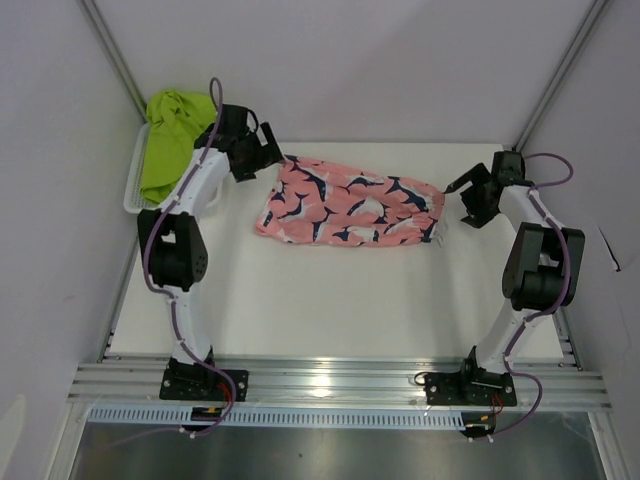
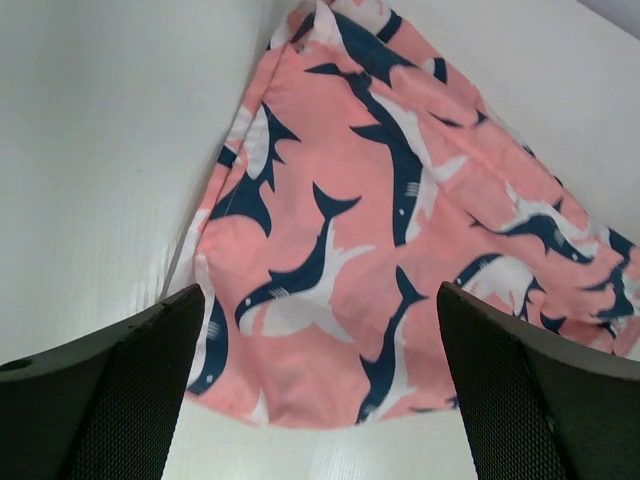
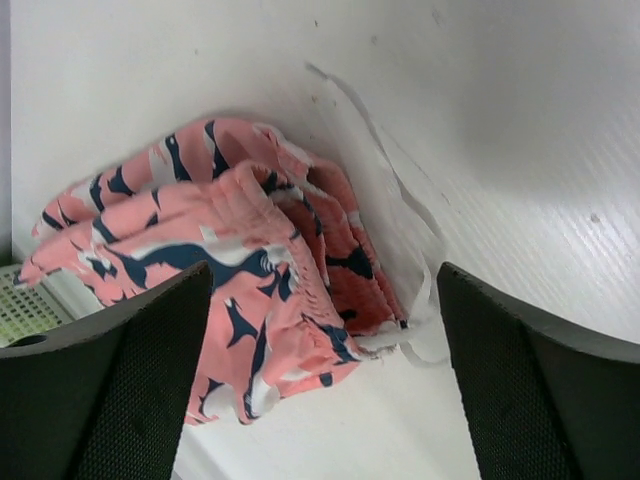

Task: Fold and stack the shorts
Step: Fold the shorts

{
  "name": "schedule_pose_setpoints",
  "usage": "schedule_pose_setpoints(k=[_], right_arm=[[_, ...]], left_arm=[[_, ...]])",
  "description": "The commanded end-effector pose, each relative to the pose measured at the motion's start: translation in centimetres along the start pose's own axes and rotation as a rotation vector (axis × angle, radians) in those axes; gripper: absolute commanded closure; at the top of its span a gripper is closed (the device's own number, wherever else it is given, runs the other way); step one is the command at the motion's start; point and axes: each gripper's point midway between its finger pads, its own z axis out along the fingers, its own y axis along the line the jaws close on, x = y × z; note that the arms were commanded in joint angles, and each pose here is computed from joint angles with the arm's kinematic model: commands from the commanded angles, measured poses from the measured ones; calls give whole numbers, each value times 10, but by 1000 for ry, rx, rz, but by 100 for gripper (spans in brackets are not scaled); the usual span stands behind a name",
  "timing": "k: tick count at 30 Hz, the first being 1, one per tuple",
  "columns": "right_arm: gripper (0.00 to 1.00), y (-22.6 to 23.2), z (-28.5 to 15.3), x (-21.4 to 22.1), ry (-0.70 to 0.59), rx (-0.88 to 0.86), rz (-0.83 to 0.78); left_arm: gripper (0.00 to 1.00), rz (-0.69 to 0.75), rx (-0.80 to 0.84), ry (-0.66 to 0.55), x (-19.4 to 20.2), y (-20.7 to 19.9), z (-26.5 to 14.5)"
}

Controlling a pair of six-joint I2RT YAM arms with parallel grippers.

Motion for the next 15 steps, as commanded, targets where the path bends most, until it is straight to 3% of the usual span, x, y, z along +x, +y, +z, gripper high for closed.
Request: schedule_pose_setpoints(k=[1, 3, 6, 9, 10, 15], right_arm=[[8, 15, -15, -5, -72, -110, -110], [12, 23, -14, 6, -48, -189, -144], [26, 41, -15, 21, 3, -304, -207], [47, 52, -11, 27, 34, -362, -247], [60, 57, -12, 25, 33, -377, -253], [90, 70, -18, 21, 20, -409, -285]], left_arm=[[1, 101, 103, -169, -24, -38, -66], [1, 186, 161, -186, -7, -64, -86], [1, 305, 200, -170, 36, -93, -94], [1, 372, 213, -125, 73, -113, -84], [1, 376, 222, -106, 80, -115, -78], [4, 365, 270, 3, 117, -127, -41]])
